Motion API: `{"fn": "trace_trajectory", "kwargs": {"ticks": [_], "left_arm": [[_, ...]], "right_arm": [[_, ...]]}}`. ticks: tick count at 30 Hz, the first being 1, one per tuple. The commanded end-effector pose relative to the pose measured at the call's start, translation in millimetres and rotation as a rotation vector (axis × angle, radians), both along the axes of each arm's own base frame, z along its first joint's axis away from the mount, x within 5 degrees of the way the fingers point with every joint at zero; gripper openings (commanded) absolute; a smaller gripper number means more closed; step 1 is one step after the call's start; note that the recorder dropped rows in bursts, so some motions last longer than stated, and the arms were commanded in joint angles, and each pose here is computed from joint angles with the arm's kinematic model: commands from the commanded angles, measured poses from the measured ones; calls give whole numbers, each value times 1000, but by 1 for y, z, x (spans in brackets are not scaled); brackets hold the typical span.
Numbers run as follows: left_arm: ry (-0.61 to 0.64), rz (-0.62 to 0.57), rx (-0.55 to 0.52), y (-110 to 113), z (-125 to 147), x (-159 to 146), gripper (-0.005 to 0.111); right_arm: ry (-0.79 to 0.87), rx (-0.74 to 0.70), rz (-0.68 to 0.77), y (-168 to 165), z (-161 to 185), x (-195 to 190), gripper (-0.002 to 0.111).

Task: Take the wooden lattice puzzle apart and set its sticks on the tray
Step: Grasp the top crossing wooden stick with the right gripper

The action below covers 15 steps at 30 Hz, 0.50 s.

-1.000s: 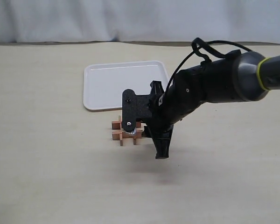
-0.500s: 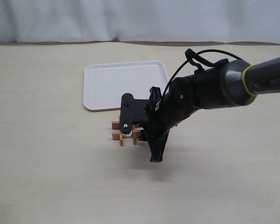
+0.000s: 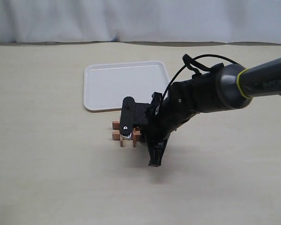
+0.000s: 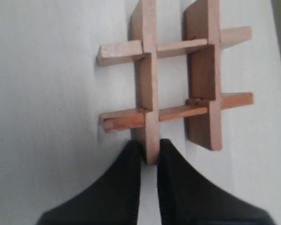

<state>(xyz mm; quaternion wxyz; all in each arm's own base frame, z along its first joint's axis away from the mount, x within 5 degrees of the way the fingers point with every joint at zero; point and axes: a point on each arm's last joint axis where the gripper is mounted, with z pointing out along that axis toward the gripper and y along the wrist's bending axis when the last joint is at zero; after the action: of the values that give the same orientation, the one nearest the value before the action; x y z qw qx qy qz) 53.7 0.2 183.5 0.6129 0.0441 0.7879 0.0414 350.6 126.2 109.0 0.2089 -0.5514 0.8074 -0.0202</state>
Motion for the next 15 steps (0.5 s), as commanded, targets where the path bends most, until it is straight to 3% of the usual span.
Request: {"fn": "trace_trajectory", "kwargs": {"ticks": [1,15], "left_arm": [[-14,-1,-1,0,1,0,0],[-13,-2,-3,0,1,0,0]], "right_arm": [[35,8,-29,-1,0,-3,5],[72,14,-17,-2,22,-11,5]]}}
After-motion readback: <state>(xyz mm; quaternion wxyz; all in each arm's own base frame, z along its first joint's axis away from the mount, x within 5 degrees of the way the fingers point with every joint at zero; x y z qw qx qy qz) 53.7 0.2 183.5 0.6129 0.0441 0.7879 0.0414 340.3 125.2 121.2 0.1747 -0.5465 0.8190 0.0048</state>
